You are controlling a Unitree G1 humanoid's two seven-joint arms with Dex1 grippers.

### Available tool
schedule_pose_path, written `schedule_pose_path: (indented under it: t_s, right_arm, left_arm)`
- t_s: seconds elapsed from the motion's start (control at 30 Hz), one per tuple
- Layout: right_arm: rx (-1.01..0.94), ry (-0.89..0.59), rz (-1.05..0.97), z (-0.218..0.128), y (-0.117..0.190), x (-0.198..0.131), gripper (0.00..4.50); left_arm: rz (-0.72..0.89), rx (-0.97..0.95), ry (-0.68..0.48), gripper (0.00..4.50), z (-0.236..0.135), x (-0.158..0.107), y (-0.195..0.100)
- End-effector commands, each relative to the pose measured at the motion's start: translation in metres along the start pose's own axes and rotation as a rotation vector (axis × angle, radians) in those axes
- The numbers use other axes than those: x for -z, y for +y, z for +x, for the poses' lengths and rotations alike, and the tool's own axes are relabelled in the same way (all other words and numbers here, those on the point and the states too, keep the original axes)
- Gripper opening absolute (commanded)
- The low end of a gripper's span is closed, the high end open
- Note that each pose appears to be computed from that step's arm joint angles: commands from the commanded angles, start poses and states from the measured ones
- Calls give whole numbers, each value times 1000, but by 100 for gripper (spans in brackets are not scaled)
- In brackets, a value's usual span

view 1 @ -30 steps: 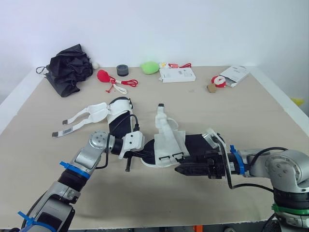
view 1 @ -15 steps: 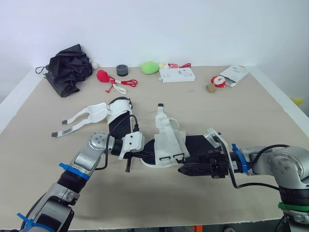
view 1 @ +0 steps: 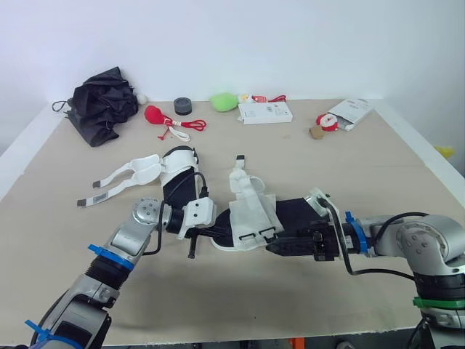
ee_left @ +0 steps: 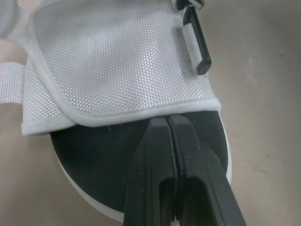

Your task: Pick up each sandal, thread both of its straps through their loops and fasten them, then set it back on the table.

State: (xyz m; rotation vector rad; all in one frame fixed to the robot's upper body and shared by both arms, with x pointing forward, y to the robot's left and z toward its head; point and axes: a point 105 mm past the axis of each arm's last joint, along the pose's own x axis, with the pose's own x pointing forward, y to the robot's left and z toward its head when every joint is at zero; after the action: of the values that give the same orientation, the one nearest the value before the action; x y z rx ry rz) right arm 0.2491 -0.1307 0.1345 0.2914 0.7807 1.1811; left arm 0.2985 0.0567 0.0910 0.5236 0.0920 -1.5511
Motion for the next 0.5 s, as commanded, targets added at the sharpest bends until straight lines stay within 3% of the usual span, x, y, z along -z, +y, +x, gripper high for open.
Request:
schedule_pose_path:
  t_s: [0.03,0.1,0.3,0.5]
  right_arm:
    - [-43,-17,-45,-1,10,-6,106]
    - [-45,-17,-44,0,10,-6,7]
    - [-78,11,-38,0,17,1,7]
    - [-260,137,-70,-1,63,40,7]
  left_arm:
    - [-90,67,102,0,8,32,-20]
    - [-91,66,102,0,8,32,-20]
    - [-92,64,102,0,7,32,-19]
    - [-90,64,101,0,7,32,-19]
